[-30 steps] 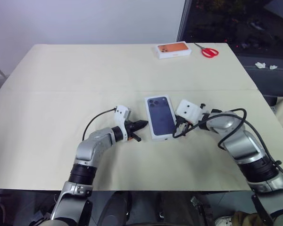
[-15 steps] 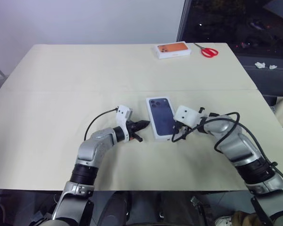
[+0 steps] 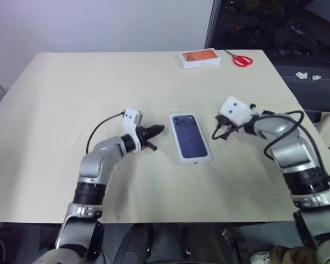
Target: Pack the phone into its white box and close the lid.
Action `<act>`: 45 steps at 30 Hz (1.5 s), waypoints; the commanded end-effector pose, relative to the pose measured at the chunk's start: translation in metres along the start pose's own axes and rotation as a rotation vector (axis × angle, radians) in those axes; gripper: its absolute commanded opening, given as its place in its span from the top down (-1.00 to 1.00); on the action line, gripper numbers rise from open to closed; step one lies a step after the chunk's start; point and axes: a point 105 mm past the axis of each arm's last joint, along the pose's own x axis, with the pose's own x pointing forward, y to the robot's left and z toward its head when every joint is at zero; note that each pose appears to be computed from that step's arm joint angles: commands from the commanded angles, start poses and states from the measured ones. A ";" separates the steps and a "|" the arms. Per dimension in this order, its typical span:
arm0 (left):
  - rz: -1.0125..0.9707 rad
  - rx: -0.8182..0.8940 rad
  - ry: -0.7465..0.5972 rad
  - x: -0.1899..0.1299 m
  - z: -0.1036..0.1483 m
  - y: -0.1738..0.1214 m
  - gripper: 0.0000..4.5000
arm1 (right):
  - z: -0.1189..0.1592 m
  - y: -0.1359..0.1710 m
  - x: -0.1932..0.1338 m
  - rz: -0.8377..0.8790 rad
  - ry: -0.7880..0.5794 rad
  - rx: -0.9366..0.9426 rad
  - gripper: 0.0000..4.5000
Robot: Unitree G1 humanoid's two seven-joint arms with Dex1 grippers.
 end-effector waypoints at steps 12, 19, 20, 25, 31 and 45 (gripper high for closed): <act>-0.025 0.105 0.316 0.020 -0.081 -0.004 1.00 | -0.030 0.091 0.019 0.256 0.038 0.110 0.99; -0.019 0.079 0.275 0.016 -0.076 -0.004 1.00 | -0.024 0.089 0.015 0.256 0.026 0.113 0.99; -0.025 0.075 0.255 0.016 -0.071 -0.005 1.00 | -0.022 0.087 0.015 0.256 0.021 0.109 0.99; -0.026 0.052 0.141 0.006 -0.038 0.003 1.00 | 0.000 0.075 0.009 0.263 -0.071 0.211 0.99; 0.034 0.134 0.049 -0.041 0.011 0.028 0.18 | 0.029 0.057 -0.008 0.314 -0.208 0.346 0.15; 0.087 0.196 0.129 -0.157 0.018 0.038 -0.97 | 0.023 0.061 -0.053 0.506 -0.279 0.358 -1.00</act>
